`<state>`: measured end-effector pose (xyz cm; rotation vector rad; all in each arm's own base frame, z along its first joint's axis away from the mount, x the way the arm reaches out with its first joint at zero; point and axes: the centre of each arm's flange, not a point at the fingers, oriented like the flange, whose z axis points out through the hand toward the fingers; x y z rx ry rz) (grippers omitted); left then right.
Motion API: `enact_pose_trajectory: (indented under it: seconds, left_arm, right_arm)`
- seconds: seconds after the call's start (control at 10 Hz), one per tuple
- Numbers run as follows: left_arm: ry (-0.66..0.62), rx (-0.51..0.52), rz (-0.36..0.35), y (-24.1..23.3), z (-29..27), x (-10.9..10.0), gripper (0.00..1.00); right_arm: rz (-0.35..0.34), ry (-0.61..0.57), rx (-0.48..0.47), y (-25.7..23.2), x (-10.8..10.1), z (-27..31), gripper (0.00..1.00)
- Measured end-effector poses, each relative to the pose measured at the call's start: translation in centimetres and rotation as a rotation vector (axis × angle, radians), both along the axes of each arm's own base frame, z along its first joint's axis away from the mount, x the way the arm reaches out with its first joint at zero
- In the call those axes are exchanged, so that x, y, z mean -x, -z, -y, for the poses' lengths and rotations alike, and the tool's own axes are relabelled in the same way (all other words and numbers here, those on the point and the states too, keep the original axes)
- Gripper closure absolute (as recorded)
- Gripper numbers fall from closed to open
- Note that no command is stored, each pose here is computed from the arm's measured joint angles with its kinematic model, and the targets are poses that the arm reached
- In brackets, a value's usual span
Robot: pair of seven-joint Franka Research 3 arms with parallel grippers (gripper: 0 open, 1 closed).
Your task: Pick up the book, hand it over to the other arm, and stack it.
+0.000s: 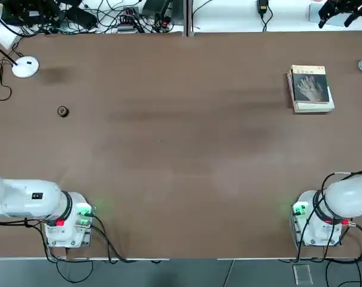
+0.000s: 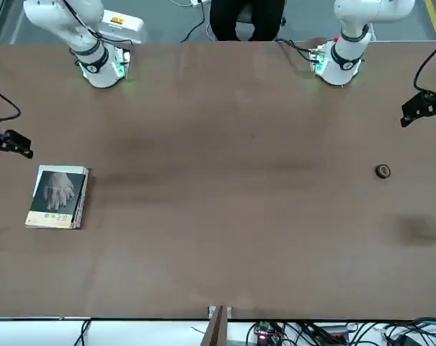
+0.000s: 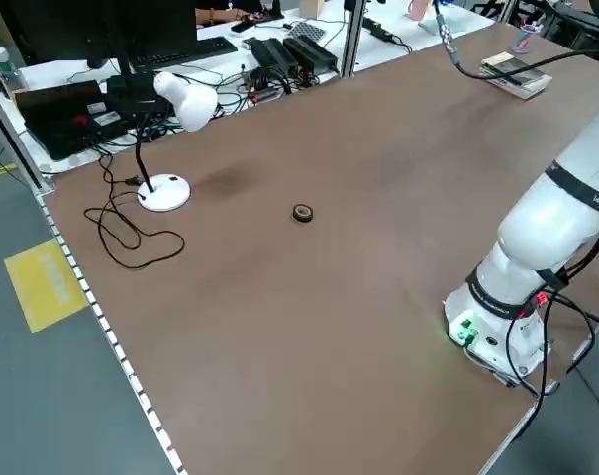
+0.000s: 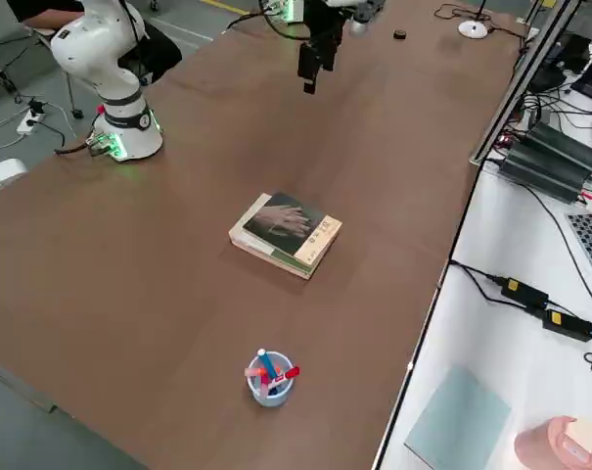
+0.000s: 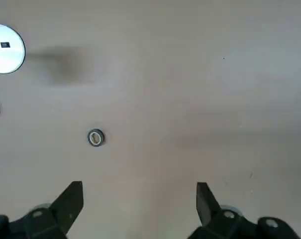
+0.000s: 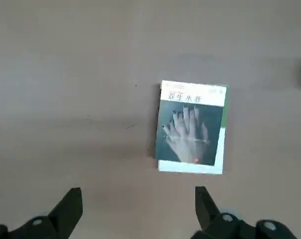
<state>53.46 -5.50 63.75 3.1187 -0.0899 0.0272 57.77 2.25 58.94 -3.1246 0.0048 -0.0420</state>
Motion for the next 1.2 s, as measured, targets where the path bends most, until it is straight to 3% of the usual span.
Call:
enact_pose_trajectory:
  seconds: [0.6, 1.2]
  left_arm:
    - [0.000, 0.000, 0.000, 0.0, 0.0, -0.1, 0.00]
    - [0.000, 0.000, 0.001, 0.0, 0.0, -0.1, 0.00]
  right_arm:
    - [0.039, 0.103, -0.008, -3.8, 0.2, -1.6, 0.00]
    - [0.025, 0.012, 0.012, -2.1, -0.4, -1.0, 0.00]
